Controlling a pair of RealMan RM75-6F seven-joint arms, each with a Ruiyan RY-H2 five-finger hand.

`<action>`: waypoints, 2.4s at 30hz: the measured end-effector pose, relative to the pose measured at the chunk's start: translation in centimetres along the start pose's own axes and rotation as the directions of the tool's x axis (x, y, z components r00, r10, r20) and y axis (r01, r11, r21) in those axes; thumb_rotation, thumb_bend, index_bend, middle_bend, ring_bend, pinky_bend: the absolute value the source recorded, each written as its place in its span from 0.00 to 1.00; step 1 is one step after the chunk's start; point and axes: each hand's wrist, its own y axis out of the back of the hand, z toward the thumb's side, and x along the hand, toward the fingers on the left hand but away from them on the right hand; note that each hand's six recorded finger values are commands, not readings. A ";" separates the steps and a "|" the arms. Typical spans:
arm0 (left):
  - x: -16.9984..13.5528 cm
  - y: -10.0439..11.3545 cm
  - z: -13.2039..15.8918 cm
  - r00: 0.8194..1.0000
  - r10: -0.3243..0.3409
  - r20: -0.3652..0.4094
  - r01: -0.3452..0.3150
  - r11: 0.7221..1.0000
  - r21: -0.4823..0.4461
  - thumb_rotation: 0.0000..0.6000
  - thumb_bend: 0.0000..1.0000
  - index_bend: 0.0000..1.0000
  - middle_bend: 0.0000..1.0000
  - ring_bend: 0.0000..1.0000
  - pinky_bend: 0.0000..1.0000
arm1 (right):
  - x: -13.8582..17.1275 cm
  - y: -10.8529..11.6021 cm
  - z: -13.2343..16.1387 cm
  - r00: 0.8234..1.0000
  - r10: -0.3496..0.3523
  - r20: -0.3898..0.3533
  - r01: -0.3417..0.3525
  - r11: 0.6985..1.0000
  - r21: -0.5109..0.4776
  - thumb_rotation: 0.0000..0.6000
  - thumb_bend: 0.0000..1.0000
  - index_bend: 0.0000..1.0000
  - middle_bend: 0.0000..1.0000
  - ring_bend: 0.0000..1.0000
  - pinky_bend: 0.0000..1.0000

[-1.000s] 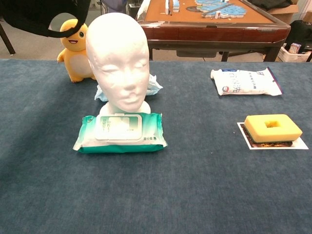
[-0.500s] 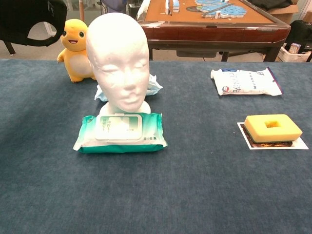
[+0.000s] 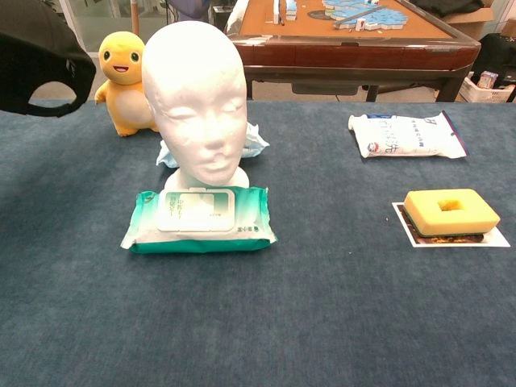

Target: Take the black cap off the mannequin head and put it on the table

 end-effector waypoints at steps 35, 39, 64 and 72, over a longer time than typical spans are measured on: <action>-7.3 -0.7 4.3 0.929 -0.366 0.051 0.366 0.930 0.022 1.00 0.09 0.13 0.37 0.25 0.42 | 0.1 0.2 -0.1 1.000 -0.006 0.000 0.006 1.000 -0.002 1.00 0.25 0.46 0.34 0.28 0.50; -8.1 0.0 4.5 0.891 -0.450 0.056 0.449 0.893 0.023 1.00 0.04 0.08 0.33 0.22 0.41 | 0.1 0.2 0.0 1.000 -0.004 -0.001 0.004 1.000 -0.002 1.00 0.25 0.46 0.34 0.28 0.50; -10.8 2.7 5.0 0.712 -0.689 0.137 0.699 0.714 -0.044 1.00 0.00 0.09 0.32 0.23 0.41 | 0.2 0.3 0.0 1.000 -0.008 -0.001 0.008 1.000 -0.003 1.00 0.25 0.46 0.34 0.28 0.50; -9.9 3.3 3.3 0.809 -0.575 0.123 0.587 0.803 -0.103 1.00 0.26 0.27 0.33 0.27 0.41 | 0.2 0.2 -0.1 1.000 -0.006 0.001 0.006 1.000 -0.002 1.00 0.25 0.46 0.34 0.28 0.50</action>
